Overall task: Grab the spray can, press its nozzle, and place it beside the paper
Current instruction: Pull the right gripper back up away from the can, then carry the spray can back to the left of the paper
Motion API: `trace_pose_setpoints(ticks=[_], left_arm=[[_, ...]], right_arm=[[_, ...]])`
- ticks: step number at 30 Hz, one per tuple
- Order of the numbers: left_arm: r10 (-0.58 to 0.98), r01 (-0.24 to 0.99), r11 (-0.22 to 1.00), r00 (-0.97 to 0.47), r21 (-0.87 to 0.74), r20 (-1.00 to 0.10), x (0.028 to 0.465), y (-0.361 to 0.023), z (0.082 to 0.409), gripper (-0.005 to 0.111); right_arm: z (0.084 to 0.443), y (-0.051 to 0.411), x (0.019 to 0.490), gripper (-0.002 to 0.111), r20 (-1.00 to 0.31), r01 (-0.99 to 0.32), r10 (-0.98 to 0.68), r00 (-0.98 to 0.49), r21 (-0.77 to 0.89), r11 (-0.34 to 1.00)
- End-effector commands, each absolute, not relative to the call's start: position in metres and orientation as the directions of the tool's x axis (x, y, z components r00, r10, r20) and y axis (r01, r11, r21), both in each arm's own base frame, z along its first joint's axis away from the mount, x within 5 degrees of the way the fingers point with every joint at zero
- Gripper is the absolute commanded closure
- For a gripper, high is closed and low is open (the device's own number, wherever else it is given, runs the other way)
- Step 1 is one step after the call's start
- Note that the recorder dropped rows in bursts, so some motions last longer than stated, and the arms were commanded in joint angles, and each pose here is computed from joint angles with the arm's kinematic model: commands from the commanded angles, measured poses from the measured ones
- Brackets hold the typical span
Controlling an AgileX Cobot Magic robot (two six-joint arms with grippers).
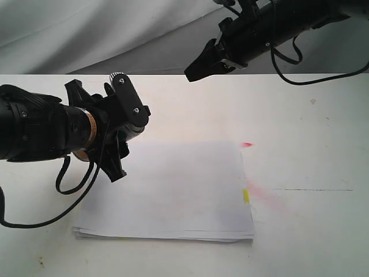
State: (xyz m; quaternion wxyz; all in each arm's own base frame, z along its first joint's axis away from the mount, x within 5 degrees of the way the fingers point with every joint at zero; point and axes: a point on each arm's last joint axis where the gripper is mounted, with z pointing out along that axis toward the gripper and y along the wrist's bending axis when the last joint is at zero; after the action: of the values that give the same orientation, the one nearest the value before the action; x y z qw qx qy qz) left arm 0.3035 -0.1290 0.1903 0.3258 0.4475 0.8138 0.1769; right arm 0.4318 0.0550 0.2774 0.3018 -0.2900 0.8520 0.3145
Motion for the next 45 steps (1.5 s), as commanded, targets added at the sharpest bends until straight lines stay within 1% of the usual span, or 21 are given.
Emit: trace_pose_setpoints(ticks=[1,5,8,10,11,12,13,14,15,16,17,18,20,22,24,29,32,34,36,42,45], left_arm=[[0.838,0.596,0.546,-0.374,0.589,-0.398,0.305,-0.131,0.199,0.107],[0.835,0.594,0.551,-0.378,0.586,-0.401,0.305,-0.131,0.199,0.107],[0.817,0.58,0.577,-0.394,0.575,-0.422,0.305,-0.131,0.2,0.107],[0.74,0.516,0.672,-0.453,0.531,-0.497,0.308,-0.126,0.207,0.107],[0.664,0.454,0.747,-0.487,0.485,-0.567,0.312,-0.12,0.216,0.107],[0.613,0.423,0.789,-0.493,0.446,-0.617,0.315,-0.116,0.222,0.107],[0.506,0.38,0.856,-0.478,0.35,-0.718,0.322,-0.106,0.235,0.107],[0.449,0.36,0.884,-0.472,0.299,-0.758,0.325,-0.101,0.24,0.107],[0.301,0.308,0.936,-0.455,0.169,-0.838,0.331,-0.086,0.253,0.107],[0.249,0.299,0.947,-0.442,0.12,-0.862,0.334,-0.081,0.257,0.107],[0.147,0.262,0.964,-0.418,0.036,-0.897,0.34,-0.061,0.263,0.107],[0.087,0.246,0.969,-0.393,-0.014,-0.915,0.343,-0.046,0.267,0.107],[0.052,0.248,0.968,-0.352,-0.039,-0.934,0.346,-0.028,0.269,0.107],[0.034,0.279,0.959,-0.298,-0.053,-0.954,0.351,-0.015,0.27,0.107],[-0.019,0.262,0.961,-0.254,-0.088,-0.967,0.358,-0.002,0.265,0.107],[-0.016,0.256,0.964,-0.21,-0.071,-0.978,0.372,0.005,0.239,0.107],[-0.026,0.263,0.961,-0.226,-0.086,-0.974,0.378,0.005,0.218,0.107],[-0.042,0.238,0.965,-0.259,-0.106,-0.965,0.379,0.006,0.201,0.107],[-0.057,0.212,0.97,-0.273,-0.118,-0.96,0.378,0.008,0.187,0.107],[-0.079,0.102,0.989,-0.274,-0.111,-0.959,0.362,0.016,0.165,0.107],[-0.051,0.098,0.992,-0.301,-0.084,-0.952,0.354,0.016,0.157,0.107]], right_arm=[[0.281,0.056,0.429,0.108,-0.701,-0.69,-0.306,-0.645,0.361,0.627],[0.281,0.056,0.429,0.108,-0.701,-0.69,-0.306,-0.645,0.361,0.627],[0.281,0.056,0.429,0.108,-0.699,-0.691,-0.308,-0.645,0.363,0.625],[0.281,0.056,0.428,0.108,-0.696,-0.694,-0.311,-0.647,0.368,0.619],[0.281,0.057,0.428,0.108,-0.695,-0.695,-0.313,-0.647,0.37,0.617],[0.281,0.057,0.428,0.108,-0.695,-0.695,-0.313,-0.647,0.37,0.617],[0.281,0.057,0.427,0.108,-0.693,-0.697,-0.316,-0.649,0.373,0.612],[0.281,0.057,0.427,0.108,-0.692,-0.697,-0.317,-0.649,0.375,0.611],[0.281,0.057,0.426,0.108,-0.688,-0.698,-0.319,-0.652,0.38,0.607],[0.281,0.057,0.426,0.108,-0.688,-0.698,-0.319,-0.652,0.38,0.607],[0.281,0.057,0.426,0.108,-0.688,-0.699,-0.319,-0.652,0.381,0.605],[0.281,0.057,0.426,0.108,-0.687,-0.699,-0.32,-0.652,0.383,0.604],[0.281,0.057,0.426,0.108,-0.685,-0.696,-0.317,-0.656,0.386,0.606],[0.281,0.057,0.426,0.108,-0.685,-0.696,-0.317,-0.656,0.386,0.606],[0.281,0.057,0.426,0.108,-0.685,-0.696,-0.317,-0.656,0.386,0.606],[0.281,0.057,0.426,0.108,-0.684,-0.698,-0.319,-0.656,0.388,0.602],[0.281,0.058,0.425,0.108,-0.681,-0.7,-0.323,-0.657,0.392,0.597],[0.281,0.058,0.425,0.108,-0.68,-0.701,-0.324,-0.658,0.394,0.595],[0.281,0.058,0.425,0.108,-0.68,-0.701,-0.324,-0.658,0.394,0.595],[0.281,0.058,0.425,0.108,-0.68,-0.701,-0.324,-0.658,0.394,0.595],[0.281,0.058,0.425,0.108,-0.68,-0.701,-0.324,-0.658,0.394,0.595]])
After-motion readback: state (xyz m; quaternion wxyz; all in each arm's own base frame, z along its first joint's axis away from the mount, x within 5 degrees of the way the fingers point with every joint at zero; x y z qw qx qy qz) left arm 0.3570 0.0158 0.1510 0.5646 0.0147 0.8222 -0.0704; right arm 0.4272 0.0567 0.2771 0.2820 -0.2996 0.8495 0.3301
